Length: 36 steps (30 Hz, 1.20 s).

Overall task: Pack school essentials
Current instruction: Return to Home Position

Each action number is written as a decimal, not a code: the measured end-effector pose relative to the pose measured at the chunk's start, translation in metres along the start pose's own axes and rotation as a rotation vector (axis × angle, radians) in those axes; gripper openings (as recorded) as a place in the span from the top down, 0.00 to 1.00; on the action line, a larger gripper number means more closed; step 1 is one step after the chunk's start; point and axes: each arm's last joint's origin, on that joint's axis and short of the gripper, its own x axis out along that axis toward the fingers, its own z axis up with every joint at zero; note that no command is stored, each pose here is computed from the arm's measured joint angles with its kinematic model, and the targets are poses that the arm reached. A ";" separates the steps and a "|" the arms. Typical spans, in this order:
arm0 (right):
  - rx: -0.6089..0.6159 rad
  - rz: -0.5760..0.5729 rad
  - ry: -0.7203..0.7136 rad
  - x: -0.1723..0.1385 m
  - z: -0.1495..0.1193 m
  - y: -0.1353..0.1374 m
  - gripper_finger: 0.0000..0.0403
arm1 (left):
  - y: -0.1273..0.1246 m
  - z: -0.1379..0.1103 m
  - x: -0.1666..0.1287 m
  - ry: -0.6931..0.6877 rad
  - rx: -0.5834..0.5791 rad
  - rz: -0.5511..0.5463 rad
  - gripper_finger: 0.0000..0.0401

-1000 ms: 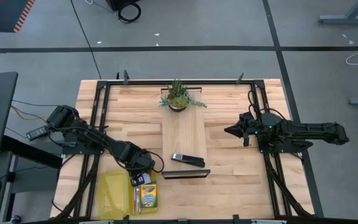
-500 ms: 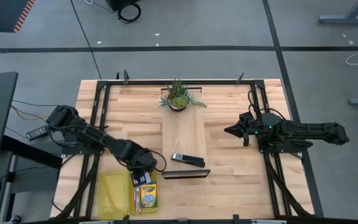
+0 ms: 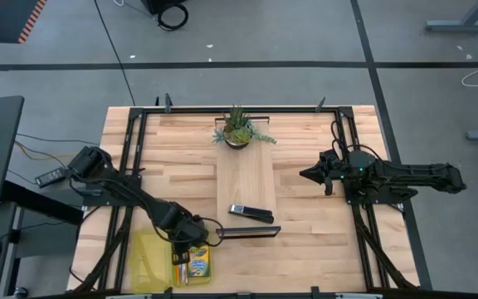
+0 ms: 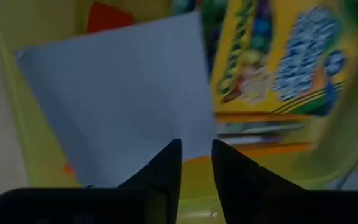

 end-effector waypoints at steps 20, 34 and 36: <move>0.000 -0.001 0.001 0.000 0.000 0.000 0.99 | 0.013 -0.005 -0.019 0.034 -0.030 0.099 0.86; 0.000 -0.001 0.002 0.000 0.000 0.000 0.99 | 0.060 -0.038 -0.067 -0.146 -0.076 0.246 0.98; 0.000 -0.001 0.002 0.000 0.000 0.000 0.99 | 0.068 -0.045 -0.069 -0.169 -0.088 0.238 0.99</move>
